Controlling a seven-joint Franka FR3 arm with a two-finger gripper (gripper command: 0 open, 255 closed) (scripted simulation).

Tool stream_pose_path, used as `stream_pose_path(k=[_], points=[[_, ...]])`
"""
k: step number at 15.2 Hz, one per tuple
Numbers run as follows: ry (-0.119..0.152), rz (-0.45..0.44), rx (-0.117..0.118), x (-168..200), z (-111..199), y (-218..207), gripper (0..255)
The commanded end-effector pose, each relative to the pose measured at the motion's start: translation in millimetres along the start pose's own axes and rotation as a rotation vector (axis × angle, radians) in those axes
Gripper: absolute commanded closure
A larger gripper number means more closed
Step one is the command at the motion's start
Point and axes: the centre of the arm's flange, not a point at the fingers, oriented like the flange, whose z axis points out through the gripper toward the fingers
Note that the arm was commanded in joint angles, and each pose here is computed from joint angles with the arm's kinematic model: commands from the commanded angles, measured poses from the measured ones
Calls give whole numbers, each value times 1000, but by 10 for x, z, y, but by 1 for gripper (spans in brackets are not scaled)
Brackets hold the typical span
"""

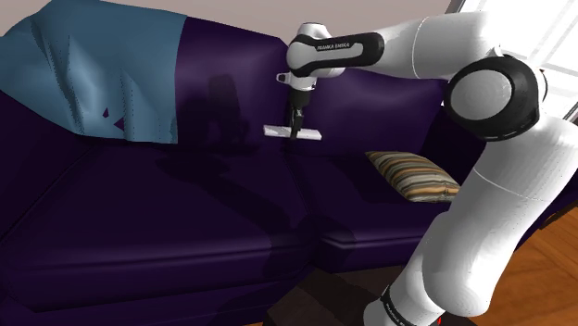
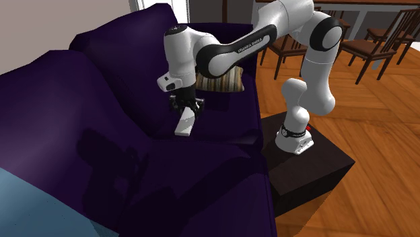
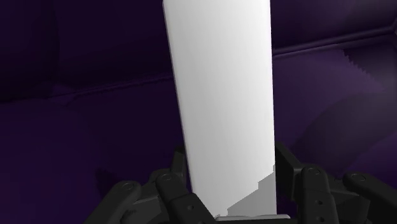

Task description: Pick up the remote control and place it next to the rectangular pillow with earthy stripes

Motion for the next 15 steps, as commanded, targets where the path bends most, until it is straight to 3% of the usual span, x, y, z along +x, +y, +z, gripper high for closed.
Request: stream_pose_path(k=[1, 4, 15], points=[[0, 0, 0, 5, -114, -10, 255], [0, 0, 0, 0, -241, -14, 255], [0, 0, 0, -1376, -187, -472, 255]])
